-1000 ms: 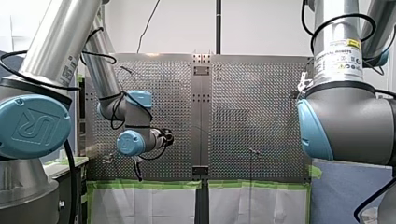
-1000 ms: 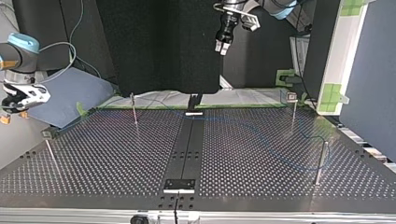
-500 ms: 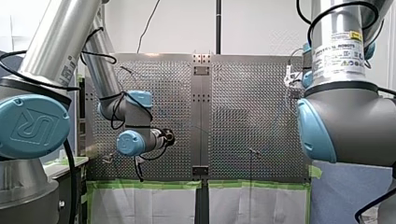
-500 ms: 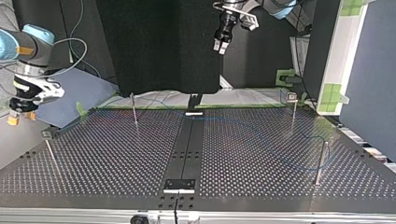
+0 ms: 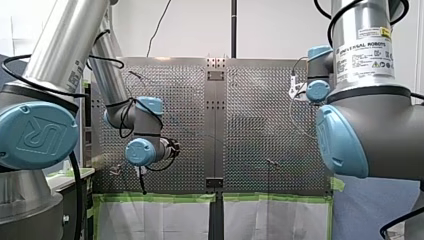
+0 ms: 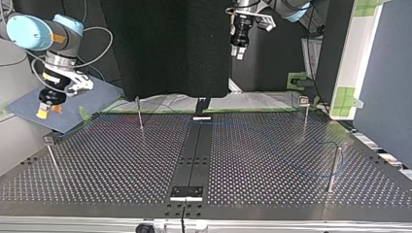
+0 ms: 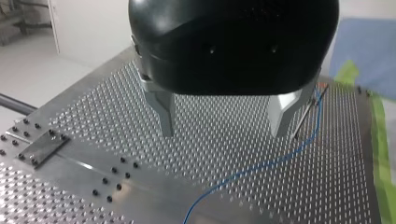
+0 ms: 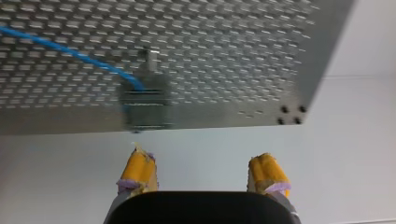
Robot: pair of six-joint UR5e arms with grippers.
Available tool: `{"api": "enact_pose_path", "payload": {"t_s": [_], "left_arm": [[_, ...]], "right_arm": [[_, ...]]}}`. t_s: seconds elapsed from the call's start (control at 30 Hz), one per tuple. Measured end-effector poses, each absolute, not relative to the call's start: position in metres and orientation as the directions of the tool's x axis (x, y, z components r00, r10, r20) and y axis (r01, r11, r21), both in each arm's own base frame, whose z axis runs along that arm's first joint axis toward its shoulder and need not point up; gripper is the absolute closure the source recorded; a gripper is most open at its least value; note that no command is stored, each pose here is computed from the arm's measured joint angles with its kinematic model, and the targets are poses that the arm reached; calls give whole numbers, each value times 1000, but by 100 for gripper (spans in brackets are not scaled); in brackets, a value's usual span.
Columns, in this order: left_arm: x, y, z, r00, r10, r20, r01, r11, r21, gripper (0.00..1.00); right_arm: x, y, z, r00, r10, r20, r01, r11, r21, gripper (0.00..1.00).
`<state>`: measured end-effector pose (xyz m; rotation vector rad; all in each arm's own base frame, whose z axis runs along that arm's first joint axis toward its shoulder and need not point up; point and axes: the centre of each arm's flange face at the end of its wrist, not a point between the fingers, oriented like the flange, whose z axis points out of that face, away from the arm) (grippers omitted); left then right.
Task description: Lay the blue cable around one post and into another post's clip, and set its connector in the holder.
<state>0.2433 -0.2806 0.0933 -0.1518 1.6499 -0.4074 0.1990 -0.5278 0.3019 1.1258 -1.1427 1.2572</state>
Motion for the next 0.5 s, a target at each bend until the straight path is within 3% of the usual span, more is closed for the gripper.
{"api": "enact_pose_path", "payload": {"t_s": [0.27,0.5], "left_arm": [[250,-272,94,-92,-289,-953,68,953,-296,0],[255,-265,96,-61,-285,-957,7,958,-286,0]], "right_arm": [[223,-503,242,23,-16,1000,-1000,2,23,0],[249,-474,191,81,-120,989,-994,-87,71,0]]}}
